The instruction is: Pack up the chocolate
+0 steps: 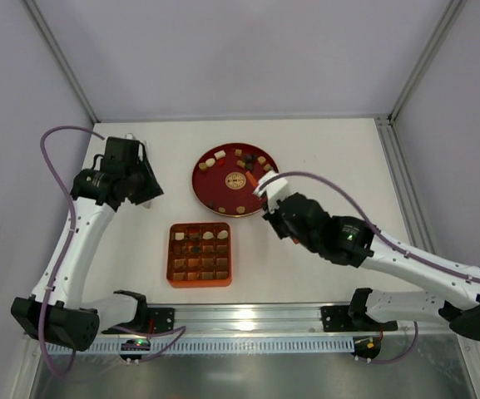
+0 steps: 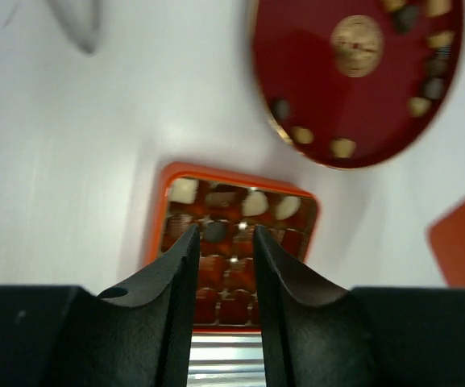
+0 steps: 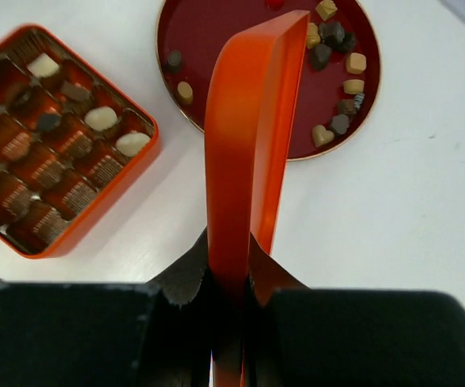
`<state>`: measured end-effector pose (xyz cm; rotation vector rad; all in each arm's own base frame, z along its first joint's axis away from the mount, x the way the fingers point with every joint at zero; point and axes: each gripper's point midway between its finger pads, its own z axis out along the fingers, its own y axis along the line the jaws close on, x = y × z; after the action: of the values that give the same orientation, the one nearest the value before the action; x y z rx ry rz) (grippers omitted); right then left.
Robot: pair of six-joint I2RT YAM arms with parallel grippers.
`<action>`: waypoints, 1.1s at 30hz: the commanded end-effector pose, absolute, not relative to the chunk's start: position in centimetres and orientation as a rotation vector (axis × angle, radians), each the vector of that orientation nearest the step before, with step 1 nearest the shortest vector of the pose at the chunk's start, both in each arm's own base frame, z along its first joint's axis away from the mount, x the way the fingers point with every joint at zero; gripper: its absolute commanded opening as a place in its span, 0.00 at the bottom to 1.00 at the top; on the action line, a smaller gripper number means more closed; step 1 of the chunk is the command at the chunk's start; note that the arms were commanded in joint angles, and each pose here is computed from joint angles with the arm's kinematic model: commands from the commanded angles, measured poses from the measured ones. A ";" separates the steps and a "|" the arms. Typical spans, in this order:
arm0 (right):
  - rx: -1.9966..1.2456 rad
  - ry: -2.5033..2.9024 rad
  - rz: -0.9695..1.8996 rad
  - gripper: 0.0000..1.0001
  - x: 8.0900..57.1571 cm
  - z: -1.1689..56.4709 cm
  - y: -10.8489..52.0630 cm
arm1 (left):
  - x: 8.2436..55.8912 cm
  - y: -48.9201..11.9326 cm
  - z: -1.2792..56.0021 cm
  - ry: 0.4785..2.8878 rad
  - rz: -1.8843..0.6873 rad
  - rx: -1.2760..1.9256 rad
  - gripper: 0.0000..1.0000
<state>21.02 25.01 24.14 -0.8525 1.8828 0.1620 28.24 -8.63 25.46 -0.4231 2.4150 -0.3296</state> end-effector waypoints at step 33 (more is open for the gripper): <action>-0.091 1.678 1.837 0.04 19.7 23.9 29.6 | 22.3 -10.2 4.0 2.589 -0.473 -1.148 0.00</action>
<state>20.32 29.81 20.58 -0.0194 1.8474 1.7654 20.58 -8.74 3.25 -1.1376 2.6617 -0.3739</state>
